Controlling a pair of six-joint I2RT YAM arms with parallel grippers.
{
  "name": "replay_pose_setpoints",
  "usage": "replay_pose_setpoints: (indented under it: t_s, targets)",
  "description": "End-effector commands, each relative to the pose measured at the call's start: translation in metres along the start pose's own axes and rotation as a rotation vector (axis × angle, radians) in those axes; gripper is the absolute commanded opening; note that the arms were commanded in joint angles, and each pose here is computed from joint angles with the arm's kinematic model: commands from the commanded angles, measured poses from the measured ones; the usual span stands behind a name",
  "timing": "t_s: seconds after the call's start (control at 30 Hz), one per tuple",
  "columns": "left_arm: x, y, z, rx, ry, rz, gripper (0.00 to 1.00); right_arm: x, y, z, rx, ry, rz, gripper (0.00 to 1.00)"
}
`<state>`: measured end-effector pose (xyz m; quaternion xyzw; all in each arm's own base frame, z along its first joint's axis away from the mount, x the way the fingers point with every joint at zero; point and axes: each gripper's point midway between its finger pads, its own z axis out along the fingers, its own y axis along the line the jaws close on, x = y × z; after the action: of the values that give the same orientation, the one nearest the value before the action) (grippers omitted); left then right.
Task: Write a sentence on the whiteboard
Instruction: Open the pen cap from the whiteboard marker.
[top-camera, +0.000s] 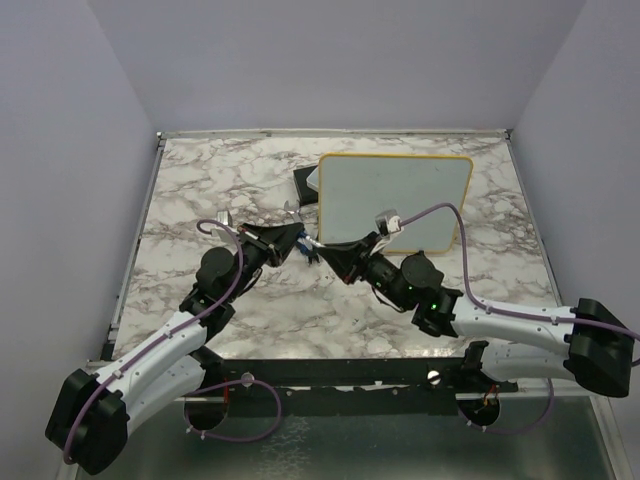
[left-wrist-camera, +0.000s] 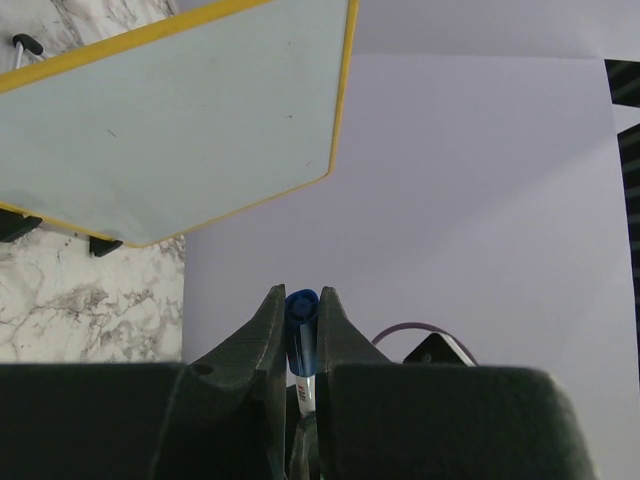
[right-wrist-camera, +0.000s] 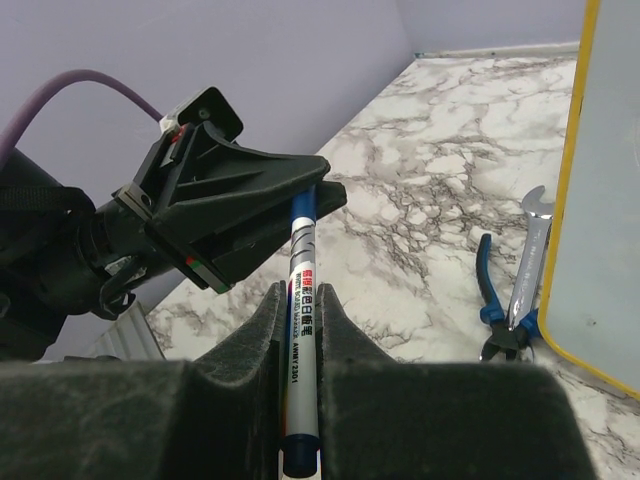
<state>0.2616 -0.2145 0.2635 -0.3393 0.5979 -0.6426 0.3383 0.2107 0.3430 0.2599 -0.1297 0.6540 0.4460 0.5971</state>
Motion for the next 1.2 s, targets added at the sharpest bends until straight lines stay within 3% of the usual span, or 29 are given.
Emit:
replay_pose_setpoints:
  t_s: [0.0, 0.97, 1.17]
  targets:
    - [-0.024, 0.007, 0.003, -0.009, -0.094, 0.013, 0.00, -0.004, -0.002, -0.010, -0.001, -0.023, -0.012, 0.01]
    - [-0.066, 0.024, 0.005, -0.050, -0.275, 0.004, 0.00, 0.026, -0.021, -0.033, 0.042, 0.048, 0.031, 0.01]
    - [-0.071, 0.055, -0.008, -0.146, -0.286, 0.076, 0.00, 0.030, -0.030, -0.043, 0.089, 0.074, 0.044, 0.01]
